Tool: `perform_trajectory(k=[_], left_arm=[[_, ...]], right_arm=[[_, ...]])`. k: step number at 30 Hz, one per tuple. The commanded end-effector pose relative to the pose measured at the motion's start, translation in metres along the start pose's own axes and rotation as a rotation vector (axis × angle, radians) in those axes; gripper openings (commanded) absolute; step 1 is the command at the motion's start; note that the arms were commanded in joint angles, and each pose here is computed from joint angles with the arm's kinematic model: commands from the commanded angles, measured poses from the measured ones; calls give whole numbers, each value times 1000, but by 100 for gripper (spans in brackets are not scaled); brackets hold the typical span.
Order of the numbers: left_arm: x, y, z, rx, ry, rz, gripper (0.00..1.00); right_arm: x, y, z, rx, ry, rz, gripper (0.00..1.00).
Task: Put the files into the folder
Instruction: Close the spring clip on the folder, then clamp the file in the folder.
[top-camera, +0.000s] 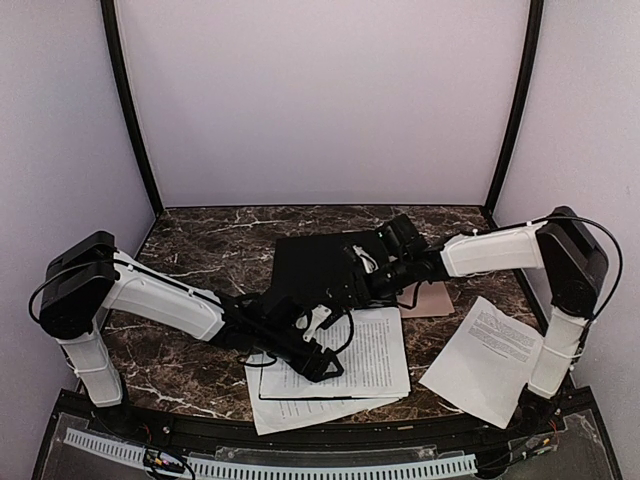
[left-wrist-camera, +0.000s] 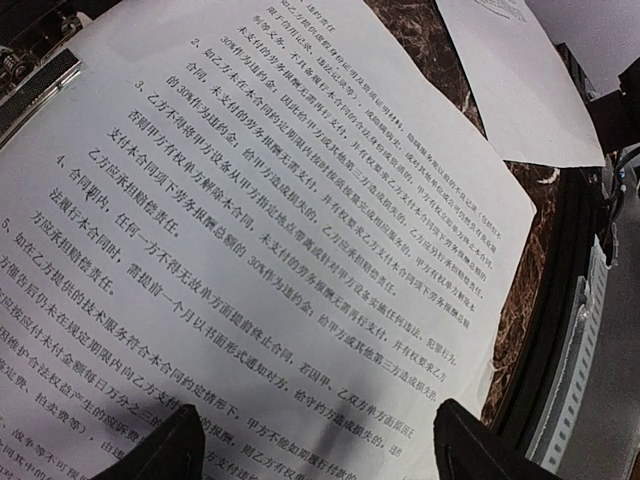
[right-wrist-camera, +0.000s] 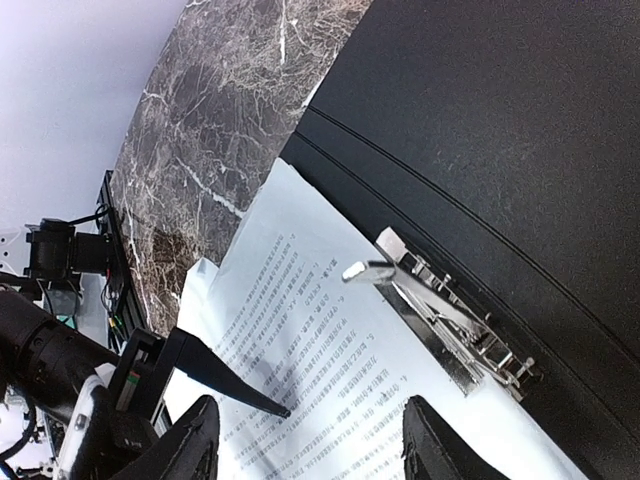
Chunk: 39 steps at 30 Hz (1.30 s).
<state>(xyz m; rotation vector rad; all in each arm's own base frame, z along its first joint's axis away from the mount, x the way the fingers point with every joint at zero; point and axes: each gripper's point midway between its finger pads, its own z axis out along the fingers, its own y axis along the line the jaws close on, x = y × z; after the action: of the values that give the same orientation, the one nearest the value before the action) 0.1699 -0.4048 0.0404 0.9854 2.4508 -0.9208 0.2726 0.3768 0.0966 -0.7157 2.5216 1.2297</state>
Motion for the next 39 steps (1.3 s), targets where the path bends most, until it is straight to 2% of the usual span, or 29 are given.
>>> perform_trajectory(k=[1, 10, 22, 29, 35, 39], left_arm=[[7, 4, -6, -33, 23, -12, 79], [6, 4, -6, -37, 22, -15, 80], [1, 0, -6, -25, 20, -5, 80], [-22, -9, -21, -29, -46, 32, 83], [-51, -1, -47, -151, -131, 71, 85], [-70, 25, -60, -305, -171, 54, 79]], right_arm=[[14, -4, -13, 21, 0, 1, 60], [46, -26, -8, 46, 51, 55, 60], [57, -59, 1, 94, 85, 88, 59], [64, -68, 4, 113, 103, 95, 59], [66, -70, 4, 117, 104, 95, 59], [65, -70, 3, 119, 101, 91, 59]])
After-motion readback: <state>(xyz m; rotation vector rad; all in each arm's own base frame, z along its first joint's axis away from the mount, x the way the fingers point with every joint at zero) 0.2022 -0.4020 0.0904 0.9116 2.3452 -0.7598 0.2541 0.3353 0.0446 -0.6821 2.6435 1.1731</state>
